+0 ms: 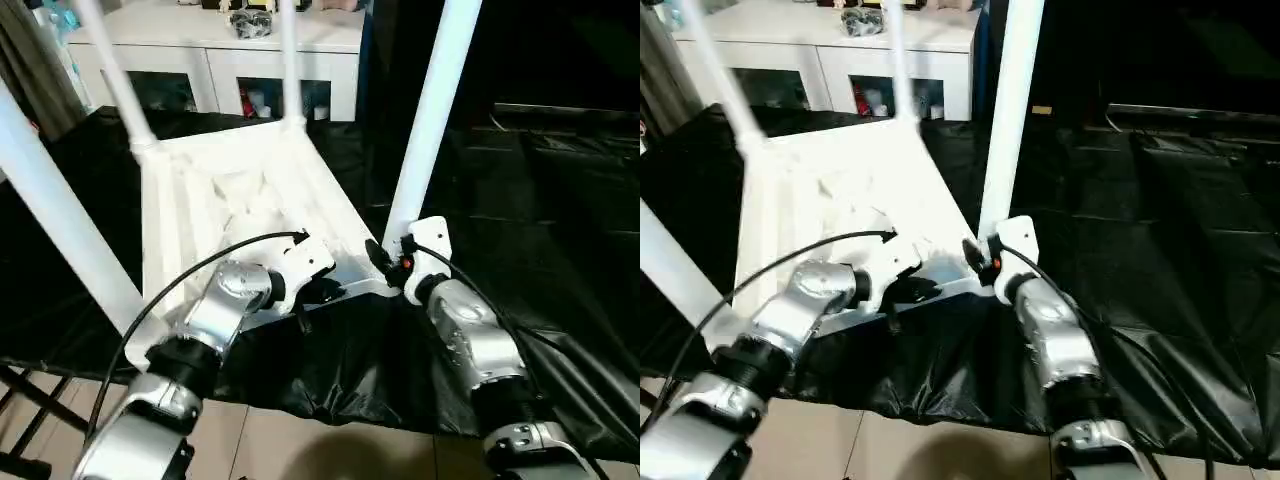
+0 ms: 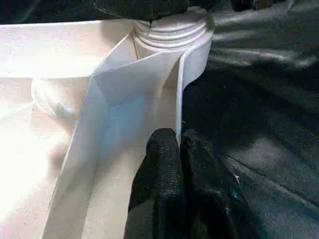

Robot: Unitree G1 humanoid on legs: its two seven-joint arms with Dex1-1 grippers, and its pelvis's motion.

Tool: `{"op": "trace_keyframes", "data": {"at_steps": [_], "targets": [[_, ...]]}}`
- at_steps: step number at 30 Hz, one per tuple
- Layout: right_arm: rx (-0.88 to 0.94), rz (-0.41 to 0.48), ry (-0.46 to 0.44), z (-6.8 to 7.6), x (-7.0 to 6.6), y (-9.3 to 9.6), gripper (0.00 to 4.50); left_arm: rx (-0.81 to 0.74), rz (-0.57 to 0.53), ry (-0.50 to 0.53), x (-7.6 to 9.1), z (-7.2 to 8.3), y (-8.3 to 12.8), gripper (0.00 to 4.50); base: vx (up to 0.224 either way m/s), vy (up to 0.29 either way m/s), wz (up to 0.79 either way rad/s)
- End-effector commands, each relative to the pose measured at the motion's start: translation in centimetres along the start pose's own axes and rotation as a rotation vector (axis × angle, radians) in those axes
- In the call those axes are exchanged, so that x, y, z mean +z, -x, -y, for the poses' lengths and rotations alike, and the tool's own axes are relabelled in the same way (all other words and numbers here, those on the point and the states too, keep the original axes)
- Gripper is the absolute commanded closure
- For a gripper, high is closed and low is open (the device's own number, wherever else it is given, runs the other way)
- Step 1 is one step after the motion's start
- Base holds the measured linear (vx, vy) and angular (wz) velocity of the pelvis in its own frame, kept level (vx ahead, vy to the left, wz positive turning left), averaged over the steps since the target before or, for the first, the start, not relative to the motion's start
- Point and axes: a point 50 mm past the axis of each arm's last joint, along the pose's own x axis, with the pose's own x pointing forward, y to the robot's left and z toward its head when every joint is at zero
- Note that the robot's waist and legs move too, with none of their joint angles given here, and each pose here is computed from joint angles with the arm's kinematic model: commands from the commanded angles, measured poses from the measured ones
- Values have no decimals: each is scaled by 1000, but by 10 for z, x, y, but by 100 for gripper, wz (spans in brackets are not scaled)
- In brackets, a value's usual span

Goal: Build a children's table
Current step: Rotate leg to tighten

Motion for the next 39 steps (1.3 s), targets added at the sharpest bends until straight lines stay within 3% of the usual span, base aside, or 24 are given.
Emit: {"op": "trace_keyframes", "data": {"at_steps": [1, 6, 9, 12, 16, 24, 25, 28, 39], "targets": [[232, -96, -80, -56, -24, -8, 170, -18, 65, -22, 18, 14, -16, 450, 0, 0, 0], [280, -79, -63, -50, -21, -3, 122, -45, 62, -33, 15, 15, -13, 450, 0, 0, 0], [377, -58, 34, -31, -15, 7, 122, -81, 67, -68, 12, 9, -2, 450, 0, 0, 0], [436, -58, 60, -26, -13, 12, 122, -104, 63, -84, 11, 8, 2, 450, 0, 0, 0], [677, -92, 152, -13, -10, 37, 122, -208, 19, -130, 3, 2, 18, 450, 0, 0, 0], [901, -179, 187, -8, -12, 58, 122, -276, -36, -160, -5, -8, 32, 450, 0, 0, 0], [974, -216, 194, -8, -13, 64, 122, -276, -58, -165, -6, -16, 37, 450, 0, 0, 0], [997, -227, 195, -8, -13, 65, 122, -269, -66, -168, -5, -19, 39, 450, 0, 0, 0], [1065, -261, 181, -10, -13, 64, 207, -268, -63, -151, -5, -27, 46, 450, 0, 0, 0]]}}
